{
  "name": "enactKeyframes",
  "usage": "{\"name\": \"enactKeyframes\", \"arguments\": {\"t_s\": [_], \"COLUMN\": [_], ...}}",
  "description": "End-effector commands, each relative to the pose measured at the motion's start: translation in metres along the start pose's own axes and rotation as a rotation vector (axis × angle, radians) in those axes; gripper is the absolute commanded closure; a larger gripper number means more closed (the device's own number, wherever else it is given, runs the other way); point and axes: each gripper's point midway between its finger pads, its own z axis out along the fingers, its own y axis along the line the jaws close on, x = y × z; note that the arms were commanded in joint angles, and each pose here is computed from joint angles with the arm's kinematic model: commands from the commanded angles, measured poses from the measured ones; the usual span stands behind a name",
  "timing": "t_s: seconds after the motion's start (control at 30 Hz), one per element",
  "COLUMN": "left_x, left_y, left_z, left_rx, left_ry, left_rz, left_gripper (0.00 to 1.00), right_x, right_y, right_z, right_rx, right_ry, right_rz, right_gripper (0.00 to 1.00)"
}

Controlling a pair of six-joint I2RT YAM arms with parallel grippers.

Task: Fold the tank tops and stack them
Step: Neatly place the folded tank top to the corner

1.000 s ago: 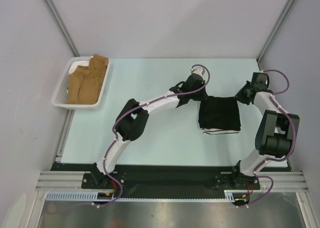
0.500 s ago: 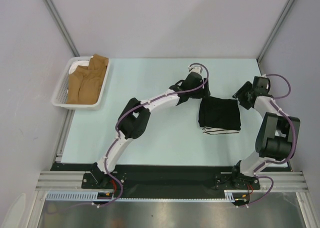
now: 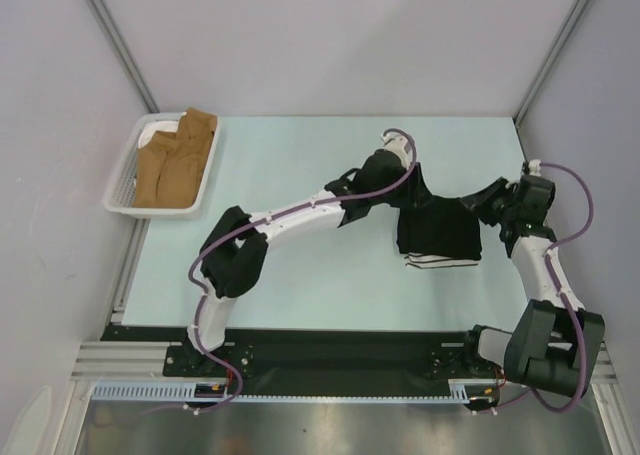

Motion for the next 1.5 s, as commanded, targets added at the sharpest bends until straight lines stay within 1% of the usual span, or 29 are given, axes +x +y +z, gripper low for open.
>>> {"name": "enactKeyframes", "arguments": {"t_s": [0.0,0.03,0.07,0.1,0.13,0.23,0.27,0.4,0.47,0.53,0.6,0.63,0.67,0.73,0.77,0.8,0.87,0.9,1.03,1.07,1.1,1.17,1.2,1.23,1.3,1.33,1.37,1.4,1.47], "left_x": [0.038,0.044,0.064,0.073,0.089,0.114,0.115,0.105,0.089,0.071,0.062,0.053,0.050,0.058,0.050,0.052,0.054,0.055,0.070,0.070,0.063,0.071,0.062,0.071,0.074,0.077,0.090,0.079,0.084], "left_y": [-0.035,-0.035,-0.015,-0.013,0.001,0.040,0.046,0.058,0.054,0.048,0.042,0.046,0.045,0.056,0.052,0.054,0.059,0.060,0.077,0.079,0.081,0.095,0.092,0.108,0.118,0.126,0.139,0.133,0.143], "left_z": [0.002,0.008,0.023,0.026,0.029,0.026,0.022,0.008,-0.006,-0.026,-0.040,-0.052,-0.059,-0.073,-0.084,-0.090,-0.106,-0.112,-0.135,-0.142,-0.153,-0.170,-0.186,-0.195,-0.213,-0.228,-0.238,-0.246,-0.270], "left_rx": [0.186,0.207,0.176,0.195,0.166,0.050,0.030,-0.045,-0.071,-0.093,-0.092,-0.128,-0.134,-0.178,-0.174,-0.184,-0.198,-0.203,-0.249,-0.259,-0.278,-0.321,-0.314,-0.358,-0.381,-0.395,-0.423,-0.409,-0.404], "left_ry": [0.088,0.105,0.155,0.184,0.214,0.203,0.193,0.157,0.121,0.071,0.056,0.027,0.016,0.041,0.015,0.020,0.011,0.007,0.020,0.013,-0.017,-0.022,-0.062,-0.069,-0.097,-0.129,-0.121,-0.165,-0.231], "left_rz": [-0.083,-0.128,-0.161,-0.179,-0.206,-0.209,-0.203,-0.148,-0.103,-0.069,-0.049,-0.031,-0.027,-0.014,-0.012,-0.013,-0.012,-0.018,-0.018,-0.017,-0.015,-0.005,-0.003,0.004,0.006,0.007,0.002,-0.005,-0.023], "left_gripper": [0.52,0.59,0.62,0.66,0.71,0.71,0.71,0.71,0.69,0.66,0.61,0.56,0.54,0.47,0.44,0.41,0.39,0.37,0.36,0.34,0.25,0.19,0.09,0.01,0.00,0.00,0.00,0.00,0.00], "right_x": [0.040,0.044,0.052,0.060,0.068,0.083,0.083,0.064,0.039,0.027,0.013,0.012,0.017,0.014,0.024,0.025,0.038,0.042,0.071,0.079,0.082,0.088,0.094,0.096,0.105,0.106,0.115,0.119,0.134], "right_y": [0.001,-0.008,-0.009,-0.016,-0.030,-0.068,-0.074,-0.075,-0.076,-0.077,-0.068,-0.065,-0.064,-0.059,-0.066,-0.066,-0.069,-0.067,-0.055,-0.046,-0.037,-0.023,-0.015,-0.010,-0.003,-0.007,-0.012,-0.013,-0.011], "right_z": [0.009,0.010,0.011,0.013,0.018,0.020,0.019,0.008,0.001,-0.016,-0.033,-0.036,-0.040,-0.048,-0.053,-0.059,-0.065,-0.066,-0.072,-0.072,-0.072,-0.076,-0.078,-0.080,-0.084,-0.085,-0.085,-0.085,-0.086], "right_rx": [-0.159,-0.165,-0.198,-0.205,-0.164,-0.049,-0.031,0.017,0.079,0.158,0.175,0.181,0.200,0.239,0.294,0.321,0.371,0.379,0.358,0.327,0.286,0.216,0.186,0.156,0.102,0.122,0.129,0.126,0.105], "right_ry": [0.128,0.135,0.167,0.175,0.194,0.192,0.180,0.108,0.034,-0.013,-0.066,-0.075,-0.060,-0.079,-0.048,-0.059,-0.047,-0.051,-0.030,-0.010,-0.004,0.003,0.021,0.025,0.033,0.023,0.042,0.053,0.111], "right_rz": [0.140,0.184,0.213,0.243,0.271,0.314,0.320,0.269,0.194,0.158,0.111,0.090,0.085,0.049,0.064,0.094,0.122,0.176,0.270,0.252,0.233,0.174,0.133,0.103,0.012,0.003,0.006,0.010,0.022], "right_gripper": [0.93,1.00,1.00,1.00,1.00,1.00,1.00,1.00,0.99,0.89,0.71,0.59,0.55,0.33,0.06,0.01,0.00,0.00,0.00,0.00,0.00,0.00,0.00,0.00,0.00,0.00,0.00,0.00,0.00]}}
